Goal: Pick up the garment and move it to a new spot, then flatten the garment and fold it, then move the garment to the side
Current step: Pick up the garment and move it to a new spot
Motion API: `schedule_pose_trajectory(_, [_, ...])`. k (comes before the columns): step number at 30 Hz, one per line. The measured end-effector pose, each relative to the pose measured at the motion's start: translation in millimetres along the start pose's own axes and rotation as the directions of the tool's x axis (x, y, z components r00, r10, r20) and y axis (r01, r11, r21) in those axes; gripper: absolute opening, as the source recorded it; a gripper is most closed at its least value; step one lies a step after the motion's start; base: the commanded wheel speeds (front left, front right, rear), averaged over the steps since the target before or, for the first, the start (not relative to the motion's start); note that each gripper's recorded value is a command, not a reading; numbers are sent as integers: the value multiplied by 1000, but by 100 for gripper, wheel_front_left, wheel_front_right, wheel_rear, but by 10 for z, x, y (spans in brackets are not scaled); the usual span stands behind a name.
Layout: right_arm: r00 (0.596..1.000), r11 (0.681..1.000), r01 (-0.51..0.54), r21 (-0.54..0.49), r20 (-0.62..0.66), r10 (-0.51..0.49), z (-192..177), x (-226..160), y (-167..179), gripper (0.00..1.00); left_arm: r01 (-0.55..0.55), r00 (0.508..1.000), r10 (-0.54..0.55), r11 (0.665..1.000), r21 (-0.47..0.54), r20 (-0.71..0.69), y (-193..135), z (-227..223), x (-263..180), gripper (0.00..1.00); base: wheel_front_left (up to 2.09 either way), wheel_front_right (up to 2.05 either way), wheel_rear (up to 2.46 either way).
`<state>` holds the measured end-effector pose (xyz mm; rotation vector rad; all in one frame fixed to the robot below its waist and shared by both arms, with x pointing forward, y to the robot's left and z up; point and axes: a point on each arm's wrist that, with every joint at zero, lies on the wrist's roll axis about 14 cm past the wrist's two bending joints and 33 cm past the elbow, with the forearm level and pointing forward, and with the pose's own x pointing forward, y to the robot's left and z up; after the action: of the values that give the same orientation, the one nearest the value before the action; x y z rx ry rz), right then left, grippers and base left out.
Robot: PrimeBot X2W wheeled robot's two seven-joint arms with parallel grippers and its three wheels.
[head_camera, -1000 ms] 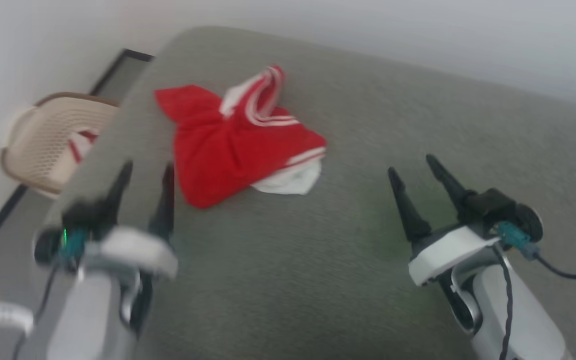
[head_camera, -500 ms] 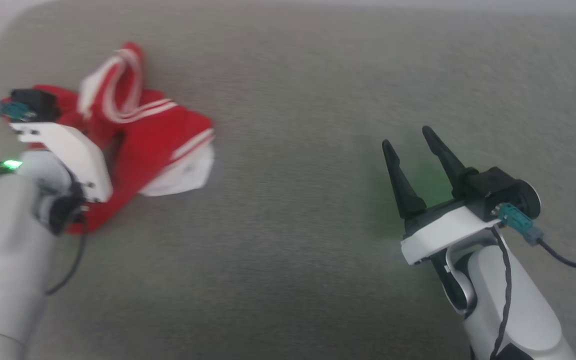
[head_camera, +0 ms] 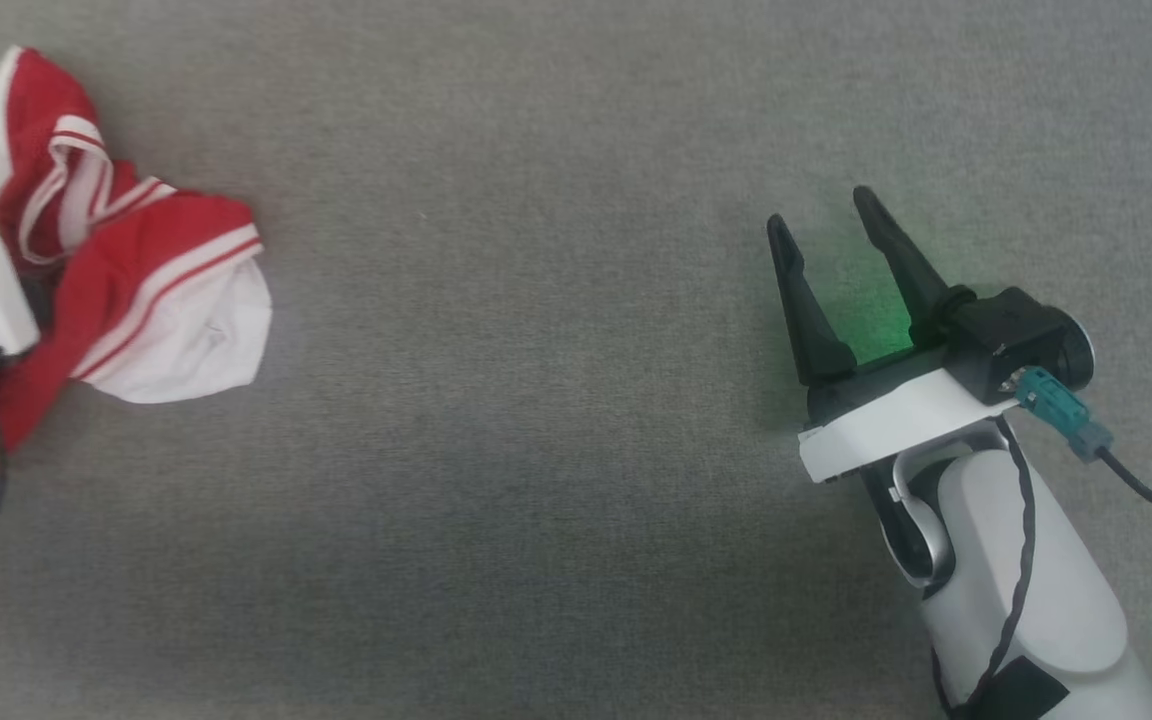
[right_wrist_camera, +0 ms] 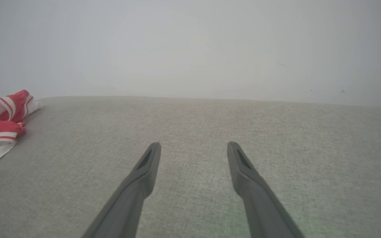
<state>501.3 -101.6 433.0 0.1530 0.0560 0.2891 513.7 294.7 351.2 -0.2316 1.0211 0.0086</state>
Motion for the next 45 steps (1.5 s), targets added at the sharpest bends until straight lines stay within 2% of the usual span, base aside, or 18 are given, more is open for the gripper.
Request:
schedule_pose_trajectory(2, [1000,1000,13,-1,-8,-13,-37,-6,-51,100,8,1000,-8,1000,-6,-6,-5,11,59,100,0,0,0])
schedule_pose_trajectory(3, [1000,1000,17,-4,-11,-17,-50,-12,-68,100,14,1000,-14,1000,1,-6,-29,20,79,67,0,0,0])
schedule_pose_trajectory(4, [1000,1000,19,-8,-10,-19,-45,-13,-76,100,19,1000,-19,1000,0,5,-41,39,81,28,0,0,0])
schedule_pose_trajectory(5, [1000,1000,18,-9,-7,-18,-30,-11,-73,100,25,1000,-25,1000,-7,19,-52,55,73,0,0,0,0])
schedule_pose_trajectory(13, [998,1000,3,-9,56,-3,278,-54,37,100,39,975,-54,996,74,214,-216,290,-232,0,0,0,0])
schedule_pose_trajectory(17, [995,1000,31,-2,95,-31,485,-224,14,100,109,916,-168,978,178,364,-617,609,-624,0,0,0,0])
schedule_pose_trajectory(21, [989,997,72,12,125,-73,629,-400,-68,100,164,859,-286,939,301,425,-1031,816,-960,0,0,0,0])
schedule_pose_trajectory(23, [986,995,102,21,133,-104,664,-504,-152,100,200,829,-368,898,391,421,-1349,867,-1070,0,0,0,0])
schedule_pose_trajectory(25, [980,990,137,41,141,-141,693,-606,-253,100,252,796,-460,842,476,393,-1727,865,-1142,0,0,0,0])
schedule_pose_trajectory(28, [969,980,185,71,153,-194,734,-743,-403,100,322,742,-592,726,607,315,-2317,781,-1234,0,0,0,0])
schedule_pose_trajectory(32, [950,963,244,115,172,-261,802,-906,-598,100,386,703,-690,577,720,175,-2908,586,-1207,0,0,0,0])
schedule_pose_trajectory(34, [940,953,271,136,174,-292,811,-985,-686,100,421,693,-714,512,749,98,-3155,474,-1129,0,0,0,0])
schedule_pose_trajectory(38, [913,924,343,169,173,-371,822,-1181,-915,100,484,677,-735,405,776,-38,-3567,255,-912,0,0,0,0])
schedule_pose_trajectory(42, [874,884,429,183,164,-458,816,-1418,-1168,100,536,593,-794,266,801,-133,-4110,75,-862,0,0,0,0])
schedule_pose_trajectory(43, [874,884,429,183,164,-458,816,-1418,-1168,100,536,593,-794,266,801,-133,-4110,75,-862,0,0,0,0])
schedule_pose_trajectory(45, [852,862,470,191,157,-499,804,-1541,-1279,100,569,544,-819,198,798,-184,-4349,-75,-848,0,0,0,0])
